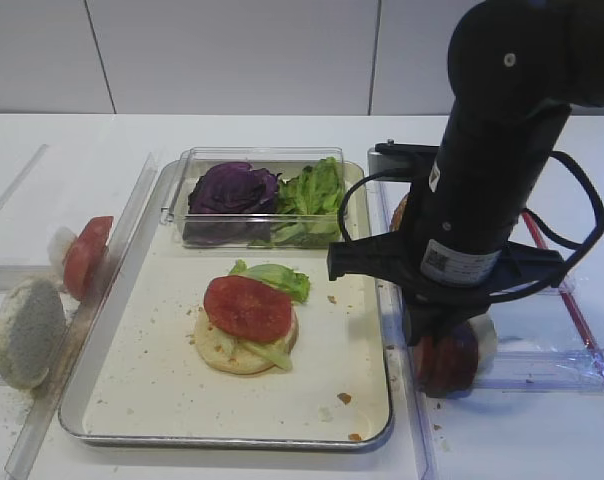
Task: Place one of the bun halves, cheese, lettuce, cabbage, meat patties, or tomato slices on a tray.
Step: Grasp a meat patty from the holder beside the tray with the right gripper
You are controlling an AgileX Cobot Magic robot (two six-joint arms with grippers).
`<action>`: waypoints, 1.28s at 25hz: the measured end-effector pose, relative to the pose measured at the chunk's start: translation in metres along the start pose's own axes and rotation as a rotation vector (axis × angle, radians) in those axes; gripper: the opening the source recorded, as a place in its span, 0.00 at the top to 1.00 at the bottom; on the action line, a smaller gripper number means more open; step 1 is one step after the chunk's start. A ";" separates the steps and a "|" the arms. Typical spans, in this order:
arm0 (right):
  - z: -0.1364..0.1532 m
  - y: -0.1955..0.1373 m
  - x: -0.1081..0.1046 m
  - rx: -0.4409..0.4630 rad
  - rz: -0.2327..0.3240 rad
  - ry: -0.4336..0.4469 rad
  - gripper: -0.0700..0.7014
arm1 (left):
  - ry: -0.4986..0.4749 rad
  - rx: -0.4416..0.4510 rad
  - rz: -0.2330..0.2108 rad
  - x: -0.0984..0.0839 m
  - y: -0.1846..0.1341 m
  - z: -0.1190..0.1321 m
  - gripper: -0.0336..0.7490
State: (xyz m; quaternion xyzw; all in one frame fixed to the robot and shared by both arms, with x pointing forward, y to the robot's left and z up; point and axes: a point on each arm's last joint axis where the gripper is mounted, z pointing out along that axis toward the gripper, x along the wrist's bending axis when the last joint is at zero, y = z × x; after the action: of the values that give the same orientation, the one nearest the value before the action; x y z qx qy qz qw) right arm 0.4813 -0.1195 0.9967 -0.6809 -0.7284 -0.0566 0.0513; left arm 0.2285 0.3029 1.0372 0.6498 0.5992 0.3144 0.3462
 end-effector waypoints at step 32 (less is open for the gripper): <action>-0.032 0.007 0.007 0.031 -0.028 -0.032 0.77 | 0.000 0.000 0.000 0.000 0.000 0.000 0.67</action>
State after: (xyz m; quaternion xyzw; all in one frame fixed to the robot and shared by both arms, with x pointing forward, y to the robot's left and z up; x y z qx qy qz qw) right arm 0.4873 -0.1167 1.0298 -0.6707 -0.7392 -0.0351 0.0495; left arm 0.2285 0.3029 1.0372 0.6498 0.5992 0.3144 0.3462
